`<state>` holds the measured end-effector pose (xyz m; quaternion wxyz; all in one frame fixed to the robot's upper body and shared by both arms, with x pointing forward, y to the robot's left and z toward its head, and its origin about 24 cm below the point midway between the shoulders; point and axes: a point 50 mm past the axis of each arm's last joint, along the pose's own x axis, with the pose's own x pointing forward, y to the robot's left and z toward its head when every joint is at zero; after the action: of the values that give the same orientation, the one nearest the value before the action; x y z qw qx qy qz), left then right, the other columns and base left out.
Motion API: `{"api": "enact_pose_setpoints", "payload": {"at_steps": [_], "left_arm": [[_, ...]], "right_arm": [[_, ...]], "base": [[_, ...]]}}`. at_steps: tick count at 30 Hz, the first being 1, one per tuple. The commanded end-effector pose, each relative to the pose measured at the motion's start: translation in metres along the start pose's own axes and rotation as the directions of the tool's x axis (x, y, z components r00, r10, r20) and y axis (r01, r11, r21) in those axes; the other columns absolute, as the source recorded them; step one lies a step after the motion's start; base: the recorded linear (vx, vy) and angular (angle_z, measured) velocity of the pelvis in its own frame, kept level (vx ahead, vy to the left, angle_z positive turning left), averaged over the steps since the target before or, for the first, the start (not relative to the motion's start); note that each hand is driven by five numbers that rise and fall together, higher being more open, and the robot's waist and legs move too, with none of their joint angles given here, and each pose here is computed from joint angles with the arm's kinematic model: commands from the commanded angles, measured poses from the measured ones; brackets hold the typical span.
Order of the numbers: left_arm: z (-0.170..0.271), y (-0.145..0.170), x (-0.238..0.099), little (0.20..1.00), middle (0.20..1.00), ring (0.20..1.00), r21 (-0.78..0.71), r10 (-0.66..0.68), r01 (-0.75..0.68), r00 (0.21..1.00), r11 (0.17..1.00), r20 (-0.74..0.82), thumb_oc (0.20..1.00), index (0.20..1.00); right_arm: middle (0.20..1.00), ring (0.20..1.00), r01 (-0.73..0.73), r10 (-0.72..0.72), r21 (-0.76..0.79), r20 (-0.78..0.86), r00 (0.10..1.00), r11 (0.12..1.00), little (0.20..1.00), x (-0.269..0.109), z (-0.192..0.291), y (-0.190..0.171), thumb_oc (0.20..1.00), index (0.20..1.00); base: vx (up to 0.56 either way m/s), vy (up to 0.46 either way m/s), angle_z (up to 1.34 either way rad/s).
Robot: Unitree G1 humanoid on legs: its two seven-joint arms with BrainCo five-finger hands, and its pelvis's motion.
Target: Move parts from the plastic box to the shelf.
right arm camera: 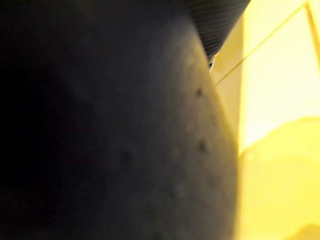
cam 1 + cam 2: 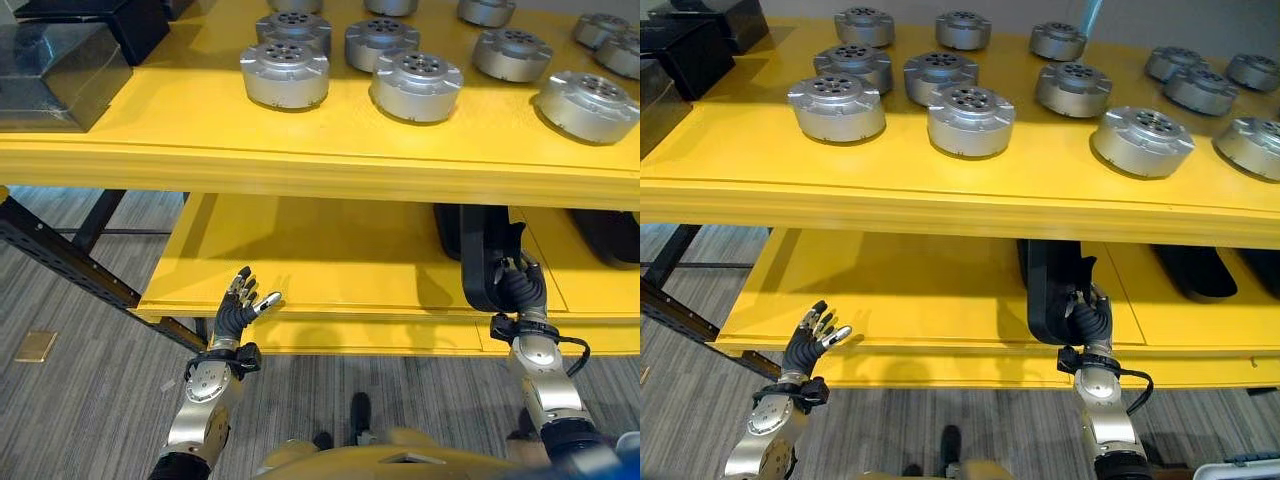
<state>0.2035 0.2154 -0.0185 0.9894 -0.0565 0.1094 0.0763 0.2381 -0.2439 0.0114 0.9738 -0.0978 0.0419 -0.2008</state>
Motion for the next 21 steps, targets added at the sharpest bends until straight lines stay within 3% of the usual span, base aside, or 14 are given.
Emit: {"api": "enact_pose_setpoints", "payload": {"at_steps": [1, 10, 21], "left_arm": [[0.017, -0.004, 0.005, 1.000, 1.000, 1.000, 0.005, -0.036, 0.035, 0.995, 0.999, 0.095, 1.000, 1.000], [0.021, -0.011, 0.009, 1.000, 1.000, 1.000, -0.014, -0.050, 0.052, 0.993, 0.999, 0.106, 1.000, 1.000], [0.025, -0.003, 0.012, 1.000, 1.000, 1.000, 0.042, -0.045, 0.040, 0.992, 0.998, 0.118, 1.000, 1.000]], "right_arm": [[0.200, 0.200, 0.050, -0.060, 0.067, 0.157, 0.986, 0.996, 0.200, 0.010, 0.029, -0.014, 0.200, 0.200], [0.200, 0.200, 0.098, -0.108, 0.071, 0.160, 0.981, 0.993, 0.200, 0.009, 0.030, -0.020, 0.200, 0.200], [0.200, 0.200, 0.106, -0.115, 0.086, 0.111, 0.987, 0.991, 0.200, 0.004, 0.020, -0.017, 0.200, 0.200]], "base": [[0.00, 0.020, 0.25], [0.01, 0.075, 0.33], [0.11, 0.217, 0.01]]}}
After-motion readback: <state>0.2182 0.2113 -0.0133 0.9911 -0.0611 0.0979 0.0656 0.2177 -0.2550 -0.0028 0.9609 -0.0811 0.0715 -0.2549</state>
